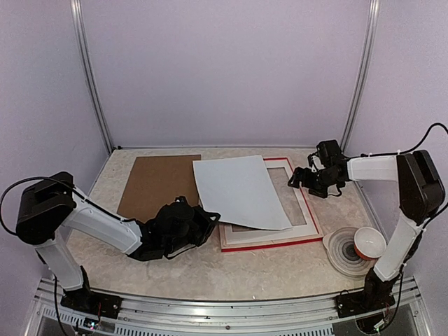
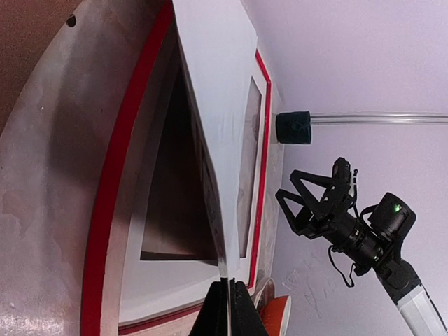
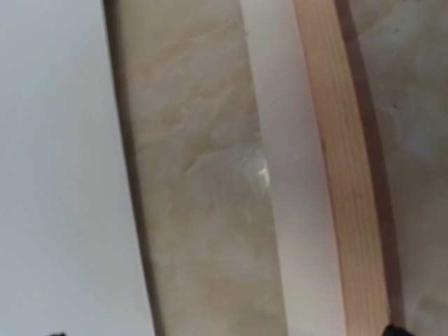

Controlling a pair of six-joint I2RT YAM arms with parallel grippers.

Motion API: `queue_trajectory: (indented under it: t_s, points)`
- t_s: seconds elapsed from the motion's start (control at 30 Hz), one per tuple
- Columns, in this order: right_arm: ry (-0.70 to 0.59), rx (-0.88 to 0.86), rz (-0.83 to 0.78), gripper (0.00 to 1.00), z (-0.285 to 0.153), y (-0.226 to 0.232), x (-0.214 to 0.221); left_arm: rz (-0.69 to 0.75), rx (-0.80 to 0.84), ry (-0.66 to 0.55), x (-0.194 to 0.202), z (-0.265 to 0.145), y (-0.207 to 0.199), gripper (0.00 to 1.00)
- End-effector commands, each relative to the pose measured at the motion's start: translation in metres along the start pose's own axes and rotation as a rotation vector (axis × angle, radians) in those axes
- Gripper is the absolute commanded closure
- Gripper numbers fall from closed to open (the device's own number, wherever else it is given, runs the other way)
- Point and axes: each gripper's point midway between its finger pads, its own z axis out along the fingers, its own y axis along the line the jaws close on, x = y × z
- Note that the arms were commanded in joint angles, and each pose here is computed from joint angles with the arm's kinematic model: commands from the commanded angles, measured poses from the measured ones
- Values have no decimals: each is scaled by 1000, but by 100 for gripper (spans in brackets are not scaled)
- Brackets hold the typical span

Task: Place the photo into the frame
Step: Move the frame body to the center of the board.

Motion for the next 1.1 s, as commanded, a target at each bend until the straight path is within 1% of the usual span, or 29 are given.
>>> queue_trajectory:
  t_s: [0.0,0.13,0.23,0.3,0.37,0.5,0.57,0.77,0.83,0.87,0.93,0.97,1.0,1.07]
  points:
    - [-32,-16,-2,2,7,1,-20,40,6,46,11,2,-5,96]
    - [-54,1,-27,1,6,0,-28,59,-3,46,9,1,-4,95]
    - [-51,50,-28,1,10,-9,-28,67,2,69,12,3,-5,95]
    - [-39,53,-22,1,15,-12,-26,78,-3,86,14,5,-4,94]
    - [-15,41,-13,1,23,-15,-22,83,-8,102,16,5,-1,86]
    - [15,10,9,1,37,-19,-14,83,-16,131,17,-1,5,66]
    - [29,-5,18,1,43,-20,-10,87,-25,145,17,-5,7,57]
    - [36,-63,11,1,53,-12,-10,149,-80,147,4,-23,8,40]
    - [36,-88,6,1,54,-7,-12,167,-89,138,-2,-31,4,32]
    - [38,-100,6,1,55,-5,-12,173,-89,136,-6,-35,0,26]
    - [44,-120,8,1,58,-2,-12,189,-86,123,-16,-42,-7,19]
    - [47,-131,10,1,59,0,-11,198,-84,113,-21,-45,-11,12]
    - [49,-141,13,1,60,1,-11,205,-84,103,-26,-47,-14,3]
    - [54,-162,17,1,61,4,-9,210,-67,85,-36,-54,-25,1]
